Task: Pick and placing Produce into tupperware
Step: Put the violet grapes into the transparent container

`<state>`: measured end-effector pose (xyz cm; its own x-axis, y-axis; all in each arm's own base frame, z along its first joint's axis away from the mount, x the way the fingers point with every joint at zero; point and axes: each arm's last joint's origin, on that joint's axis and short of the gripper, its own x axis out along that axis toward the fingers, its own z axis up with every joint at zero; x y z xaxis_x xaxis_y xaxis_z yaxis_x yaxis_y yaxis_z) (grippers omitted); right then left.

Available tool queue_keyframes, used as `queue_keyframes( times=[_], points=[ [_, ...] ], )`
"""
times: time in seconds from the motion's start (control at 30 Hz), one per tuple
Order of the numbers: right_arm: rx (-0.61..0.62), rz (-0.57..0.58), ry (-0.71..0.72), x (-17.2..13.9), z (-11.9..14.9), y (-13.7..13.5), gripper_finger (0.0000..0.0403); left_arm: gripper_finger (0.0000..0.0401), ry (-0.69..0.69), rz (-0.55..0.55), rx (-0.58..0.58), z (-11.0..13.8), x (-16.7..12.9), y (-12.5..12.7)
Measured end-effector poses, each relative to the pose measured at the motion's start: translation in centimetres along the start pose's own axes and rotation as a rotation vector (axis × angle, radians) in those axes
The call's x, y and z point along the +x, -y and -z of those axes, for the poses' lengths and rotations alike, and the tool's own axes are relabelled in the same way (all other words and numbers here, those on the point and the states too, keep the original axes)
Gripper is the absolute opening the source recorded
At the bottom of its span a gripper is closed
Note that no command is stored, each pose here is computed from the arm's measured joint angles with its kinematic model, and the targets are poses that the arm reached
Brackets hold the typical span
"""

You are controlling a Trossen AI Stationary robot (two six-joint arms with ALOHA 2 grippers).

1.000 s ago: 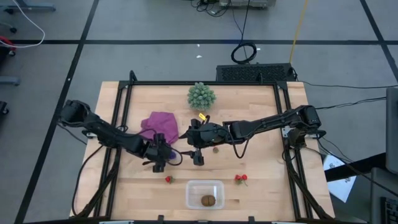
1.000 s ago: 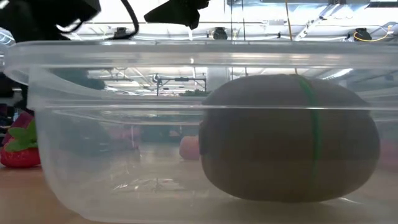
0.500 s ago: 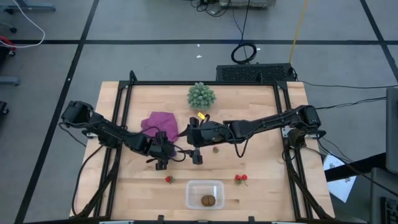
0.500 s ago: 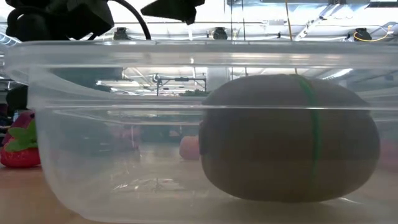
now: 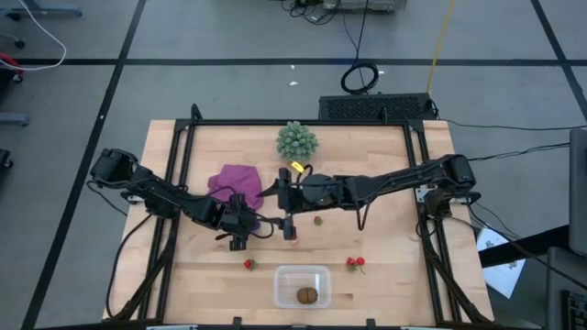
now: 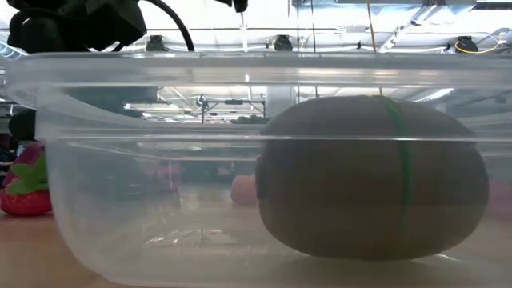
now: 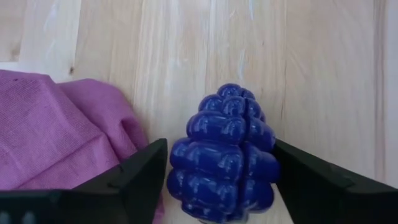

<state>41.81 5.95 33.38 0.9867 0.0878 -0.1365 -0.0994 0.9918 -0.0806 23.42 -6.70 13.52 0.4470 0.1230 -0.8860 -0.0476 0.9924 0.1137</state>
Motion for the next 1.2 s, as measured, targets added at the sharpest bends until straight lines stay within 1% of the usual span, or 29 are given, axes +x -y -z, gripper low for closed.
queue_keyframes(
  times=[0.13,0.23,0.33,0.43,0.53,0.7,0.8,0.9,1.03,1.2],
  points=[
    [-0.017,0.002,0.024,-0.4,-0.6,0.1,0.0290,0.0226,0.003,-0.001,-0.004,0.0,0.0,0.0],
    [-0.042,0.006,0.070,-0.8,-1.4,0.1,0.0290,0.0208,0.011,0.005,-0.007,-0.1,0.0,0.0],
    [-0.064,0.013,0.122,-1.4,-2.4,0.2,0.0290,0.0208,0.022,0.009,-0.009,-0.2,0.0,0.1],
    [-0.089,0.032,0.142,-2.1,-3.2,0.4,0.0290,0.0221,0.024,0.010,-0.010,-0.3,0.0,0.1],
    [-0.112,0.113,0.151,-2.9,-3.9,0.7,0.0290,0.0229,0.026,0.011,-0.018,-0.3,0.0,0.1],
    [-0.170,0.250,0.168,-4.4,-5.4,1.3,0.0290,0.0231,0.026,0.011,-0.026,-0.4,-0.1,0.1],
    [-0.180,0.309,0.175,-5.3,-6.1,1.8,0.0290,0.0231,0.040,0.026,-0.025,-1.2,-0.5,0.2],
    [-0.172,0.369,0.184,-6.4,-6.9,2.5,0.0290,0.0231,0.022,0.022,-0.011,-2.1,-1.3,0.3],
    [-0.157,0.482,0.115,-8.1,-7.3,4.0,0.0290,0.0232,-0.003,0.017,0.005,-3.3,-2.4,0.5],
    [-0.091,0.587,-0.008,-10.4,-7.1,6.0,0.0290,0.0232,0.006,0.028,0.026,-4.9,-4.1,1.1]
  ],
)
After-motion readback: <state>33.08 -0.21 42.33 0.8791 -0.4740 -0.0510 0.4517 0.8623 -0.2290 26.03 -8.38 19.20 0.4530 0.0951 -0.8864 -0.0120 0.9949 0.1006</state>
